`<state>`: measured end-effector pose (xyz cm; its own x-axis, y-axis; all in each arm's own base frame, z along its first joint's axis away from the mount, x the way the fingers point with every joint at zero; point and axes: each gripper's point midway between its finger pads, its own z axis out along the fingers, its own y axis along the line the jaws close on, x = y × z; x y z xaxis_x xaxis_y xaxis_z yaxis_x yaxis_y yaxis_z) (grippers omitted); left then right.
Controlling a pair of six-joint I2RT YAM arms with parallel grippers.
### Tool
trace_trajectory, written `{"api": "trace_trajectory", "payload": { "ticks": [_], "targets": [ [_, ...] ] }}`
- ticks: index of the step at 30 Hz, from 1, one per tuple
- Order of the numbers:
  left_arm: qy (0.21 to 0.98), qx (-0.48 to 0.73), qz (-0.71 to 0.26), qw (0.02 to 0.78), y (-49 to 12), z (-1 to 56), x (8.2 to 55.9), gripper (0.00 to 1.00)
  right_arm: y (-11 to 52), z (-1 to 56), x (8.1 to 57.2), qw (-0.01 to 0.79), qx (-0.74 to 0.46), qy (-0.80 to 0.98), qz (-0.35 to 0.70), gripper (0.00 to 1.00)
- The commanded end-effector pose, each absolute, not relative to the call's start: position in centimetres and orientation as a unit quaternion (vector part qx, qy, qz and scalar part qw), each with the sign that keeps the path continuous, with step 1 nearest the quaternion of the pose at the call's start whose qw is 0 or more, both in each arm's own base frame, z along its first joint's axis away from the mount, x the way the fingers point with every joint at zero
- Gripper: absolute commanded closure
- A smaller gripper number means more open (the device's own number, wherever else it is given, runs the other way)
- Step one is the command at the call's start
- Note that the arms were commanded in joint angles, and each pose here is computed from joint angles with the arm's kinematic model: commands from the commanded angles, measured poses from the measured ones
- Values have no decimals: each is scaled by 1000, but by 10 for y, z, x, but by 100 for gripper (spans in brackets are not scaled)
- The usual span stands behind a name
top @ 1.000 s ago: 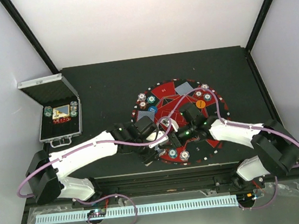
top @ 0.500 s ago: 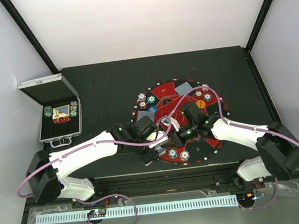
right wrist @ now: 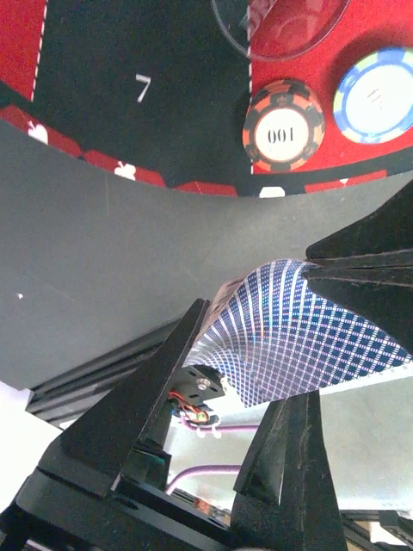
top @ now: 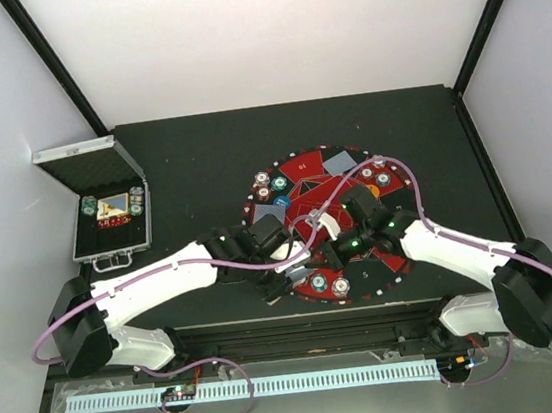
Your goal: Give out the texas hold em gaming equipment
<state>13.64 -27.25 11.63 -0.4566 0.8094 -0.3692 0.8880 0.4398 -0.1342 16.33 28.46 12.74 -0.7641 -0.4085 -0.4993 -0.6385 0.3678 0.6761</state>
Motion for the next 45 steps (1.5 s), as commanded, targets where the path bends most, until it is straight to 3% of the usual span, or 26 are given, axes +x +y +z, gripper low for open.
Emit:
{"api": "trace_trajectory", "payload": {
  "ticks": [1, 7, 14, 25, 30, 45],
  "targets": [
    [836, 509, -147, 144, -276, 125, 143, 48, 268, 125, 176, 140, -290, 849, 418, 99],
    [845, 497, -128, 152, -269, 123, 154, 48, 241, 127, 197, 167, -221, 881, 384, 99],
    [855, 478, -117, 164, -261, 126, 168, 48, 153, 111, 243, 236, 8, 923, 303, 99],
    [857, 472, -121, 169, -259, 128, 170, 48, 82, 88, 235, 317, 299, 864, 253, 99],
    [856, 473, -123, 169, -261, 127, 170, 48, 66, 60, 219, 292, 367, 853, 230, 99],
    [856, 473, -121, 170, -260, 126, 170, 48, 70, 12, 185, 205, 411, 864, 206, 99]
  ]
}}
